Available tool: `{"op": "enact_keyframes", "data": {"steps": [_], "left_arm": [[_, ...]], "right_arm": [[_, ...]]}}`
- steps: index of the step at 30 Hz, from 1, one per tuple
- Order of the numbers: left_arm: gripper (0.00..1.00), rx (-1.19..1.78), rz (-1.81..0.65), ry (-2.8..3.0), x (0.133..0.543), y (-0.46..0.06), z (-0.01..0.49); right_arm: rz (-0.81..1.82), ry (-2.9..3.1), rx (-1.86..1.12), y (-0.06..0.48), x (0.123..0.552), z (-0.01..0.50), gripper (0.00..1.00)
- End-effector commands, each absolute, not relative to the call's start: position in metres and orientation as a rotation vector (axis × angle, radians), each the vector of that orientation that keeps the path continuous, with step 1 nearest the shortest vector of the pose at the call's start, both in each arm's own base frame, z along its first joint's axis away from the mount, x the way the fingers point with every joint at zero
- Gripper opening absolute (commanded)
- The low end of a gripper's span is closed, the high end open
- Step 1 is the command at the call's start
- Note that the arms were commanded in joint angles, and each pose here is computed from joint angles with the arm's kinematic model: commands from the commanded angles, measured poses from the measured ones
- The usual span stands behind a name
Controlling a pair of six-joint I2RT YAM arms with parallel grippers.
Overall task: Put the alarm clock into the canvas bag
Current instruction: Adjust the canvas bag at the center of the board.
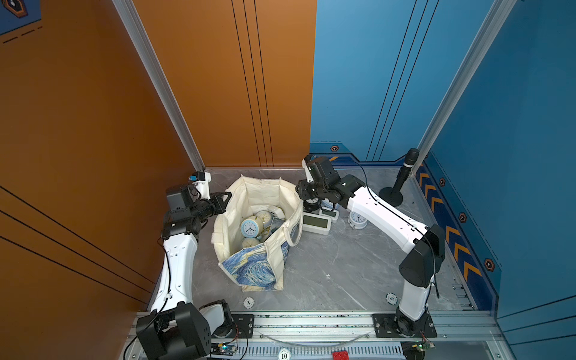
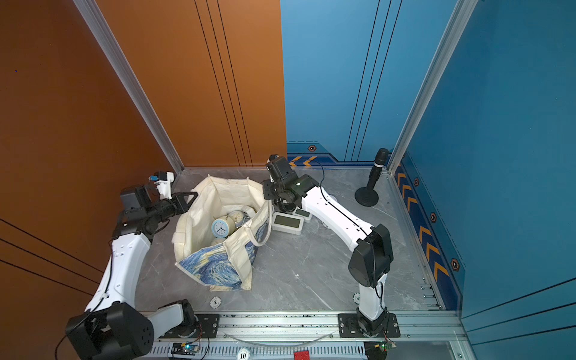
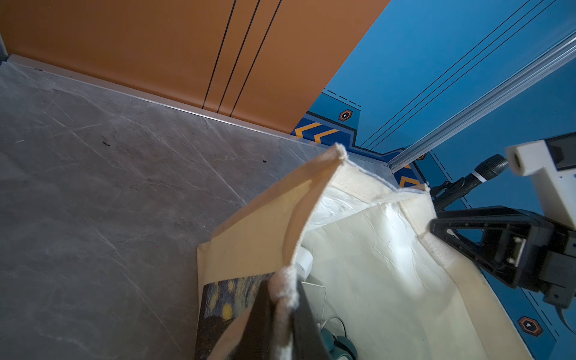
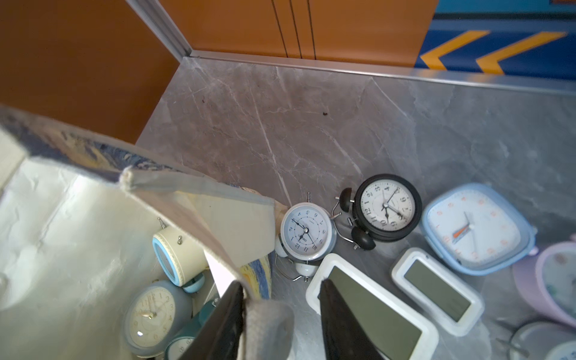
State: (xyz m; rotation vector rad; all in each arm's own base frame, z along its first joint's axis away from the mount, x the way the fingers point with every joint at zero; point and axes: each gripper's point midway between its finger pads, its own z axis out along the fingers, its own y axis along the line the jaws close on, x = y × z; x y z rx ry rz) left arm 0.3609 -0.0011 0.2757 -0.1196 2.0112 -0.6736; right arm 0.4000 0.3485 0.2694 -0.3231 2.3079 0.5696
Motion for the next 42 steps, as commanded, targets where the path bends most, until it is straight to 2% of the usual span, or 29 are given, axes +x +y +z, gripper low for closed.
{"op": "enact_keyframes", "data": {"steps": [1,7,11,14,19,24,36,42], "left_arm": [[0.00,-0.133,-0.658,2.002,0.360,0.003,0.276],[0.00,-0.132,-0.664,2.002,0.360,0.003,0.275],[0.00,-0.128,-0.663,1.998,0.360,0.002,0.277],[0.00,-0.125,-0.659,1.997,0.359,0.002,0.277],[0.00,-0.129,-0.659,1.999,0.360,0.002,0.276],[0.00,-0.128,-0.661,2.000,0.360,0.002,0.276],[0.01,-0.130,-0.661,1.990,0.360,0.002,0.278],[0.00,-0.125,-0.668,1.986,0.359,0.000,0.278]], "right_arm": [[0.713,2.263,-0.357,0.375,0.384,0.299,0.23],[0.936,2.195,-0.445,0.433,0.355,0.331,0.09],[1.063,2.151,-0.511,0.471,0.339,0.349,0.04],[1.081,2.146,-0.531,0.483,0.337,0.352,0.05],[1.039,2.157,-0.504,0.469,0.346,0.353,0.27],[0.962,2.141,-0.473,0.440,0.356,0.367,0.42],[0.825,2.116,-0.350,0.369,0.387,0.385,0.53],[0.610,2.184,-0.239,0.325,0.419,0.345,0.57]]}}
